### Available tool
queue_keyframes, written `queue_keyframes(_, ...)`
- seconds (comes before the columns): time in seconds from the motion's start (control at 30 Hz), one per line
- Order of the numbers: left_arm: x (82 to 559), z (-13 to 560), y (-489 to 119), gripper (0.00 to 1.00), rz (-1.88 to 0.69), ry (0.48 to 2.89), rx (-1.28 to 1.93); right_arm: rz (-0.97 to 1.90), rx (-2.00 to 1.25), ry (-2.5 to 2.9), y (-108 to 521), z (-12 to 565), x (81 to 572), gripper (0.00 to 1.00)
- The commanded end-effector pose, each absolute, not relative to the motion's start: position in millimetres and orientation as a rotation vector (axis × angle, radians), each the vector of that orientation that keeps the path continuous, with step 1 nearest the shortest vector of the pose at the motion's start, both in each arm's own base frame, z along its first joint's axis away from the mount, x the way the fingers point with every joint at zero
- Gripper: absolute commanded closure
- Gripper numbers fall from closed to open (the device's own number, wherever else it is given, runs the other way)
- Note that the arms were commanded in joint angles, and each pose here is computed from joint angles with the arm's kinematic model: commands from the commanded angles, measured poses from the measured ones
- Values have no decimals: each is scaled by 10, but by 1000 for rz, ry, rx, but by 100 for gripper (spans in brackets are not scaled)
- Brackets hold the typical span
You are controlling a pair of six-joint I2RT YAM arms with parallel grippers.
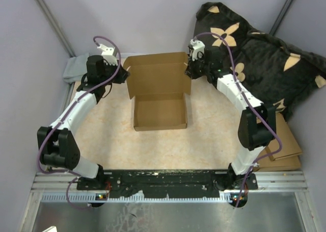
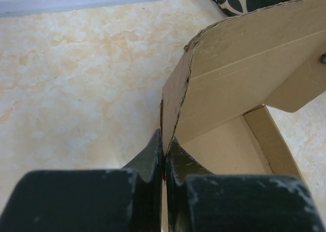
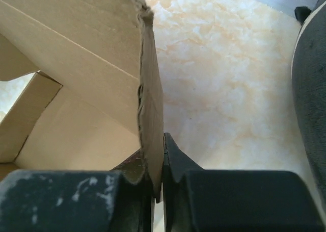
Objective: Fold the paper box
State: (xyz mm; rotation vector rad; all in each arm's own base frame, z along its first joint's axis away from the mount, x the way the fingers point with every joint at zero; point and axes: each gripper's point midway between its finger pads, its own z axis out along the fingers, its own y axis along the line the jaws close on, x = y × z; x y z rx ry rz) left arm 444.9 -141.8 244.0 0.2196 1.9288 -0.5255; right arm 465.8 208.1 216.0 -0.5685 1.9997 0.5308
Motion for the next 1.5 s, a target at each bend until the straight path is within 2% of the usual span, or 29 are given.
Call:
queue_keyframes(0.0, 4411, 2692, -1537, 97, -586, 1847, 225, 598, -486, 1946, 2148, 2570, 4730, 95)
queue_keyframes(0.27, 4414, 2903, -1704, 94, -723, 1805, 151, 575, -343, 1910, 2238, 2829, 4818, 99)
queue_keyframes(0.67, 4725, 3123, -1774, 89, -706, 1736, 100, 474, -288, 1609, 2388, 3231, 4998, 97)
queue_keyframes(0.93, 4731, 2778, -1791, 88, -708, 1796, 89, 461, -258, 1621, 2460, 2948, 5051, 95)
queue_keyframes(1.43, 4320, 2400, -1727, 87, -688, 1866, 72, 485, -240, 1665, 2699, 2455, 4583, 94)
queue_keyframes(1.47, 4284, 2397, -1736, 87, -689, 1868, 75, 490, -240, 1646, 2694, 2558, 4515, 94)
